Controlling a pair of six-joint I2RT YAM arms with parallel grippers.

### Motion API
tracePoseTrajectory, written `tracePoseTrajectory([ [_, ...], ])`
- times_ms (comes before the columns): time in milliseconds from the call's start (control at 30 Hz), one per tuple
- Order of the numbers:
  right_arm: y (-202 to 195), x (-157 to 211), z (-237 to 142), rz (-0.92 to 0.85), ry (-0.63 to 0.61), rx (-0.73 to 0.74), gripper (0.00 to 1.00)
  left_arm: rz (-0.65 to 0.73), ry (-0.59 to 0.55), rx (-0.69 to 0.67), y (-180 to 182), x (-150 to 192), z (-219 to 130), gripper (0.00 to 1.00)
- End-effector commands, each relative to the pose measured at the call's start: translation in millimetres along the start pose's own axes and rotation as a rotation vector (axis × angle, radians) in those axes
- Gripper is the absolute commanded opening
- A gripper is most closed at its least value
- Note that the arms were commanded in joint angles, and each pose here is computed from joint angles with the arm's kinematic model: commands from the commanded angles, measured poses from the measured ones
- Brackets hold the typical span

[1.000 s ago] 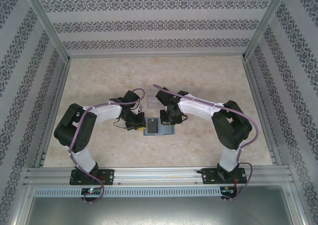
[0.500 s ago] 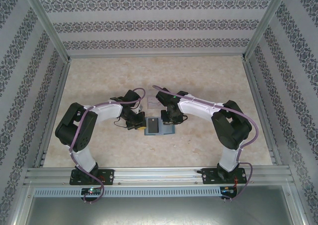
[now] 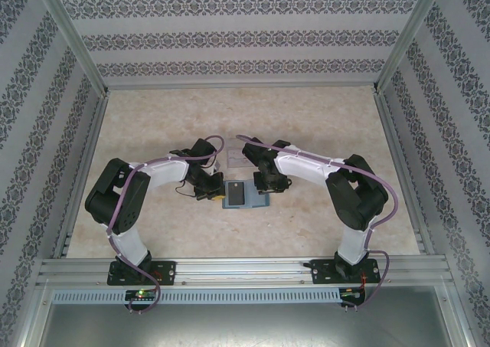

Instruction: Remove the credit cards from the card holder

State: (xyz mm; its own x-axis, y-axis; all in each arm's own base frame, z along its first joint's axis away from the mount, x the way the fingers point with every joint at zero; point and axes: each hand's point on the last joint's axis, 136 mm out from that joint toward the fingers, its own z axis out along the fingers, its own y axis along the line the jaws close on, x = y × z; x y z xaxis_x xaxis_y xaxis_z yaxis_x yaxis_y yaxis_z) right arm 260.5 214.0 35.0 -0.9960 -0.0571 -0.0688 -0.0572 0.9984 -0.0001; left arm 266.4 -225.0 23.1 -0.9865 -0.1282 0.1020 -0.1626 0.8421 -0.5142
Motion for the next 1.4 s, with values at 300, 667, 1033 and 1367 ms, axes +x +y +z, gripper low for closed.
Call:
tracePoseTrajectory([
  [300, 44, -10, -42, 0.007, -0.05, -0.25, 0.26, 0.024, -0.01, -0.009, -6, 1, -9, 0.0],
  [667, 89, -10, -19, 0.037, 0.04, -0.485, 0.17, 0.036, -0.025, 0.083, -26, -1, -15, 0.0],
  [1033, 63, -6, 20, 0.075, 0.078, -0.382, 0.15, 0.032, -0.017, 0.087, -25, 0, -13, 0.0],
  [1367, 52, -1, 30, 0.075, 0.088, -0.33, 0.14, 0.039, -0.024, 0.094, -30, -1, -18, 0.0],
])
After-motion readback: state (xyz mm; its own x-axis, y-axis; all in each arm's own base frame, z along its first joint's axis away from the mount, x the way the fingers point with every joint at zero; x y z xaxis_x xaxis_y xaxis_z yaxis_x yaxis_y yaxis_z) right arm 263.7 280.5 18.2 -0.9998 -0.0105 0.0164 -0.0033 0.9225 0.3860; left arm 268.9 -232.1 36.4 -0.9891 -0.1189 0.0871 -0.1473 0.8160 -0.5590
